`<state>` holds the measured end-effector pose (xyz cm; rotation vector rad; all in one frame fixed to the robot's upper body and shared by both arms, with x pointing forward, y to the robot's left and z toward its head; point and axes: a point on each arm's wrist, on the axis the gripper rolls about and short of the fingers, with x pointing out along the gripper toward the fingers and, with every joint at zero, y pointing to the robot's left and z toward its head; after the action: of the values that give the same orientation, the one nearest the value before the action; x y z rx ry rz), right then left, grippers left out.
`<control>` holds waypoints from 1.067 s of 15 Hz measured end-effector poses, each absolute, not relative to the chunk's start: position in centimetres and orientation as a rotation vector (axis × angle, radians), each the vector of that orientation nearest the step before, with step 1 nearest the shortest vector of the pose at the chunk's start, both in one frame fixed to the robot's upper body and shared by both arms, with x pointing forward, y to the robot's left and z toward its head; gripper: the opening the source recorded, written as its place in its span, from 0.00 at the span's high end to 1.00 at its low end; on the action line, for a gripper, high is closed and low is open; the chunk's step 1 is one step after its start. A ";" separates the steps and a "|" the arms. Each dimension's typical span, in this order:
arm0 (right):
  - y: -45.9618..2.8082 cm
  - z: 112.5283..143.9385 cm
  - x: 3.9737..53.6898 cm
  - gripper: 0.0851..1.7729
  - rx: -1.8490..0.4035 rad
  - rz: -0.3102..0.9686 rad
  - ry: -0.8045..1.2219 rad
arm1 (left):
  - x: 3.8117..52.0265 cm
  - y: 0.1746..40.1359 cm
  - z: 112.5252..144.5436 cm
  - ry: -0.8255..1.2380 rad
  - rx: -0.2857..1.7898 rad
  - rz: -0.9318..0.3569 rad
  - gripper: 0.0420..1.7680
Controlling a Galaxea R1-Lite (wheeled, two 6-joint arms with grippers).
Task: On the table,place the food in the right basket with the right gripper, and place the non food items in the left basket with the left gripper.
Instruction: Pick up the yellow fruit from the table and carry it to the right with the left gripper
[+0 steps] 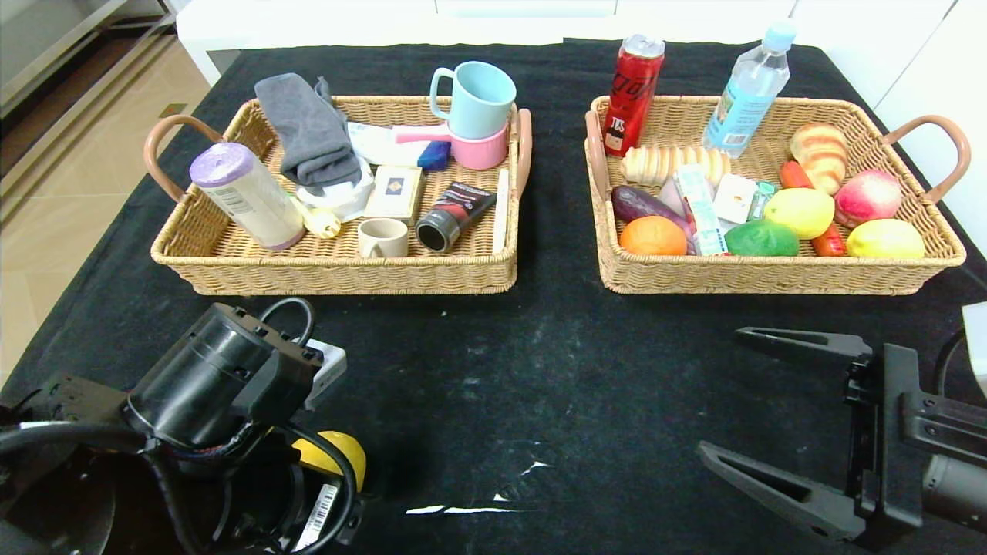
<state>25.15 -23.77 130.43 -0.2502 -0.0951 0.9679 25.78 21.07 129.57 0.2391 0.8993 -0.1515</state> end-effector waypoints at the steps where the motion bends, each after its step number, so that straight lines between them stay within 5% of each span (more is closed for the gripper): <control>1: -23.8 130.4 25.1 0.04 -0.250 0.968 -0.095 | 25.9 21.0 129.5 0.903 0.241 -0.151 0.03; 4: -23.7 130.4 25.1 0.04 -0.251 0.969 -0.096 | 26.2 20.7 129.3 0.901 0.242 -0.150 0.03; 8: -23.7 130.4 25.1 0.04 -0.251 0.968 -0.094 | 26.5 20.5 129.2 0.885 0.230 -0.153 0.36; 16: -23.7 130.4 25.1 0.04 -0.250 0.970 -0.092 | 26.5 20.6 129.0 0.892 0.234 -0.152 0.38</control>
<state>25.12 -23.71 130.37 -0.2503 -0.0918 0.9698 26.47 20.56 128.97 0.2344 0.8920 -0.1518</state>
